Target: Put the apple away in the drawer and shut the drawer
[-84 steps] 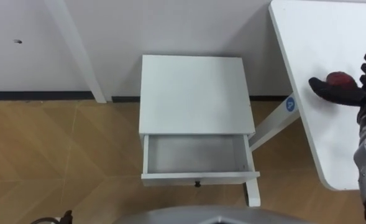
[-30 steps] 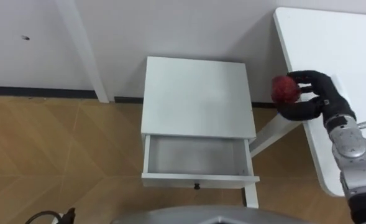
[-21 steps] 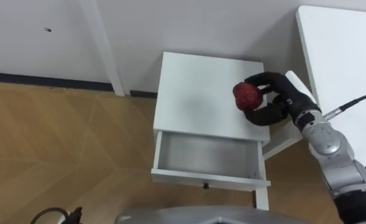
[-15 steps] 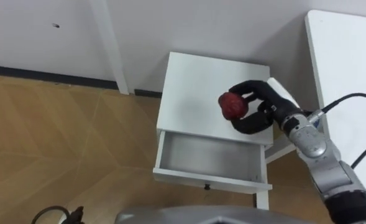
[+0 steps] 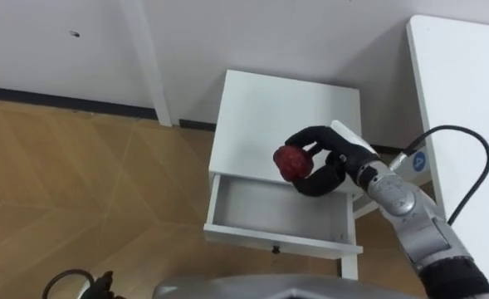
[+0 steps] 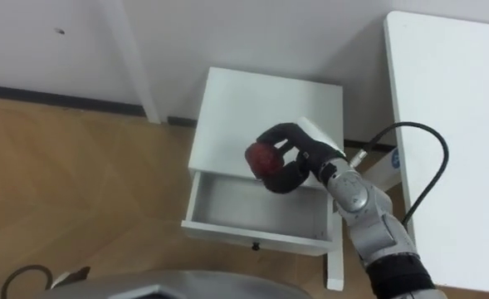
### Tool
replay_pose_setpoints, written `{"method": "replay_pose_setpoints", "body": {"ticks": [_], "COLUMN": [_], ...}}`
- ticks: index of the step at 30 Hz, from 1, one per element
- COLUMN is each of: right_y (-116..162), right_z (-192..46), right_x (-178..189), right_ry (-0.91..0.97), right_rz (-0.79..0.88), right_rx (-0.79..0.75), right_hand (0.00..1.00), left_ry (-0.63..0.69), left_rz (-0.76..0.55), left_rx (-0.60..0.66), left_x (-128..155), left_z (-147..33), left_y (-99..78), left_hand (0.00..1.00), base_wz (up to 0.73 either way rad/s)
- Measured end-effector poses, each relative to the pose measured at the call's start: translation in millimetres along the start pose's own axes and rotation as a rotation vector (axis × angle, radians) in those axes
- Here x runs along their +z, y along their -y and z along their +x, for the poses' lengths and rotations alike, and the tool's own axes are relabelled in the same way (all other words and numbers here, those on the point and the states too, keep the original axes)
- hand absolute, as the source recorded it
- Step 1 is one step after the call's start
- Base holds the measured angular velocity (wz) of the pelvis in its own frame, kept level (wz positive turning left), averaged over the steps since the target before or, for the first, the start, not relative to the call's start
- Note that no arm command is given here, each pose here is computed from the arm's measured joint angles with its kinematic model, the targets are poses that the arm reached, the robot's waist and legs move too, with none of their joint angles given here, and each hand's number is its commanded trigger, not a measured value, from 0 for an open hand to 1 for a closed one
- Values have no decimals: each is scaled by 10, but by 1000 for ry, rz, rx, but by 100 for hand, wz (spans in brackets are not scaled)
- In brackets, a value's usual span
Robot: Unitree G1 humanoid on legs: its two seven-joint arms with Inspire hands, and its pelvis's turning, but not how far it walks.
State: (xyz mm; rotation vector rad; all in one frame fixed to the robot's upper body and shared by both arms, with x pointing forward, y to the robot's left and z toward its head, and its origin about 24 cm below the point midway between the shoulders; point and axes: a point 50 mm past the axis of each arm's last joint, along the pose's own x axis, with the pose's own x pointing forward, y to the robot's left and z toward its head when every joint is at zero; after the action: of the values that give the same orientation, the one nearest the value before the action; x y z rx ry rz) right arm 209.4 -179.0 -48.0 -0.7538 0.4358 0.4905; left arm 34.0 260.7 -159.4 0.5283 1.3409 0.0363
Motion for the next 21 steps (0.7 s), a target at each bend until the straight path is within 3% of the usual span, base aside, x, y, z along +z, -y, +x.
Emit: {"method": "replay_pose_setpoints", "body": {"ticks": [21], "right_y": [-276], "right_z": [-58], "right_x": [-304], "right_ry": [-130], "right_rz": [44], "right_rx": [50], "right_hand": [0], "left_ry": [4], "left_rz": [-10], "left_rx": [-2], "left_x": [18], "left_z": [-5], "left_y": [68], "left_hand": [0], "base_wz": [3]}}
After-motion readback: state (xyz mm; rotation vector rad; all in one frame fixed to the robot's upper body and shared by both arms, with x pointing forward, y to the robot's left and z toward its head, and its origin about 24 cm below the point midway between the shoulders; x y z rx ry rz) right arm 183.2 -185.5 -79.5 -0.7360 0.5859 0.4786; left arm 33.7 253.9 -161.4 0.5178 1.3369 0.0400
